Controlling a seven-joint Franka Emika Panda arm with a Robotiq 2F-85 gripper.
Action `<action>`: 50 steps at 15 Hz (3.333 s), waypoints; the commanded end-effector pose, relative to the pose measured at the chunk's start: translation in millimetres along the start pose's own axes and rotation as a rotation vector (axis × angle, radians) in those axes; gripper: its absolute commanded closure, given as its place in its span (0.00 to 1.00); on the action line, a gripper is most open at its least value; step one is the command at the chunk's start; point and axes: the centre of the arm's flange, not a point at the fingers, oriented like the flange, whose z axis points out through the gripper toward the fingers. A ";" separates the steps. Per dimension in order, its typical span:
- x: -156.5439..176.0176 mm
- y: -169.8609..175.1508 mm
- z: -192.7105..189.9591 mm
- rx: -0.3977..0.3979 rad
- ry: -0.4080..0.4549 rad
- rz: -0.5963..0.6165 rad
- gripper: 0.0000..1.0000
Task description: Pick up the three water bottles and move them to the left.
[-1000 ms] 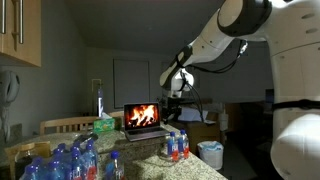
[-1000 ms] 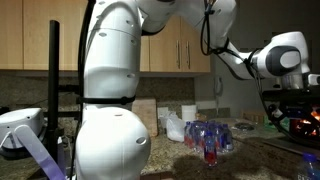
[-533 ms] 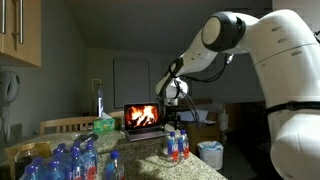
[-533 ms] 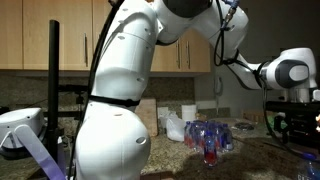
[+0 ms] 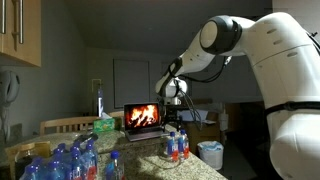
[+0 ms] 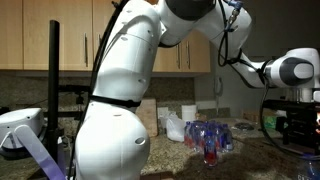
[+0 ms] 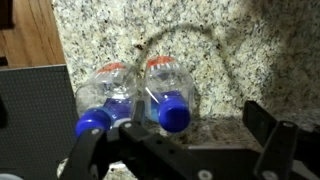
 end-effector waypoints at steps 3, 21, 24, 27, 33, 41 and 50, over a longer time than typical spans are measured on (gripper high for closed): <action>10.9 4.1 4.5 -0.002 -0.002 0.046 0.00; 20.3 -3.0 16.7 -0.034 -0.032 0.027 0.89; 17.7 -10.4 12.8 -0.033 -0.040 -0.013 0.85; 12.8 -31.7 -2.4 -0.040 -0.041 -0.094 0.85; 4.6 -118.3 -38.9 -0.130 0.016 -0.353 0.85; -20.3 -239.2 -24.1 -0.103 -0.035 -0.764 0.85; -49.5 -291.3 24.3 -0.067 -0.050 -1.094 0.85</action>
